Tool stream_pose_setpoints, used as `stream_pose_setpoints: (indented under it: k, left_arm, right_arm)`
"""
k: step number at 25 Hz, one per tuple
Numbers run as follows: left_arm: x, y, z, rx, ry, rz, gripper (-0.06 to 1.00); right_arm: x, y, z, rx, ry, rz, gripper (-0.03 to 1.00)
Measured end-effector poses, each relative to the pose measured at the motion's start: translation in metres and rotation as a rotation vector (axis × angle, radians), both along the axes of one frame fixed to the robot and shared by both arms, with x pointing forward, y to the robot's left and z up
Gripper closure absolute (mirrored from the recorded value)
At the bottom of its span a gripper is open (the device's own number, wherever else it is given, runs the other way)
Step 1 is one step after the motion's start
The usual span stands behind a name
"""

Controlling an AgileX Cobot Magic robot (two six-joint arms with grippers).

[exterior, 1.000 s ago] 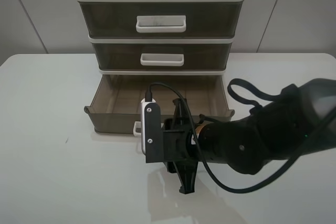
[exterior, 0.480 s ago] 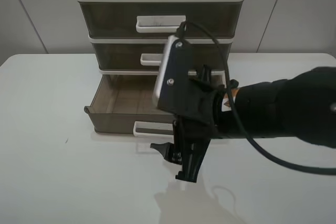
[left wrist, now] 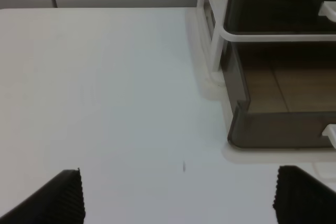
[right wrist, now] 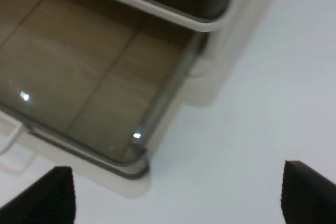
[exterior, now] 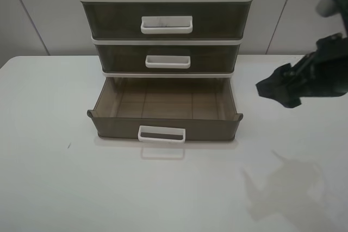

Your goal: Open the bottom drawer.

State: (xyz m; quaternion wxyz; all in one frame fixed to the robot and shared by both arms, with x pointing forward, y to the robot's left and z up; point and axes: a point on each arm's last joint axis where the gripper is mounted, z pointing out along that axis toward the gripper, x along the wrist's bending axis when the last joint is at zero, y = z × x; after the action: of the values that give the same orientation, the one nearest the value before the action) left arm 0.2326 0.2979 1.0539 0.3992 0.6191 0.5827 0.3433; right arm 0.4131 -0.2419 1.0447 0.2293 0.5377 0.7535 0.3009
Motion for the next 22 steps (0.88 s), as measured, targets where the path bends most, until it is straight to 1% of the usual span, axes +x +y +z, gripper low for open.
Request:
stream_pose_setpoints:
  k: [1, 3, 5, 8, 12, 16, 18, 22]
  left_arm:
    - [0.000, 0.000, 0.000, 0.000, 0.000, 0.000, 0.20]
    - [0.000, 0.000, 0.000, 0.000, 0.000, 0.000, 0.20]
    - [0.000, 0.000, 0.000, 0.000, 0.000, 0.000, 0.20]
    - [0.000, 0.000, 0.000, 0.000, 0.000, 0.000, 0.20]
    - [0.000, 0.000, 0.000, 0.000, 0.000, 0.000, 0.20]
    - [0.000, 0.000, 0.000, 0.000, 0.000, 0.000, 0.20]
    - [0.000, 0.000, 0.000, 0.000, 0.000, 0.000, 0.20]
    - [0.000, 0.000, 0.000, 0.000, 0.000, 0.000, 0.20]
  right_arm:
    - [-0.010, -0.012, 0.010, 0.013, -0.028, -0.065, 0.19]
    - [-0.033, -0.028, 0.025, 0.035, -0.074, -0.148, 0.19]
    - [-0.061, -0.040, 0.039, 0.070, -0.150, -0.205, 0.19]
    - [-0.102, -0.051, 0.051, 0.107, -0.260, -0.258, 0.19]
    - [-0.146, -0.059, 0.054, 0.126, -0.374, -0.295, 0.19]
    - [-0.171, -0.064, 0.052, 0.122, -0.446, -0.306, 0.19]
    - [-0.176, -0.065, 0.051, 0.116, -0.465, -0.310, 0.19]
    - [-0.176, -0.066, 0.051, 0.102, -0.465, -0.316, 0.19]
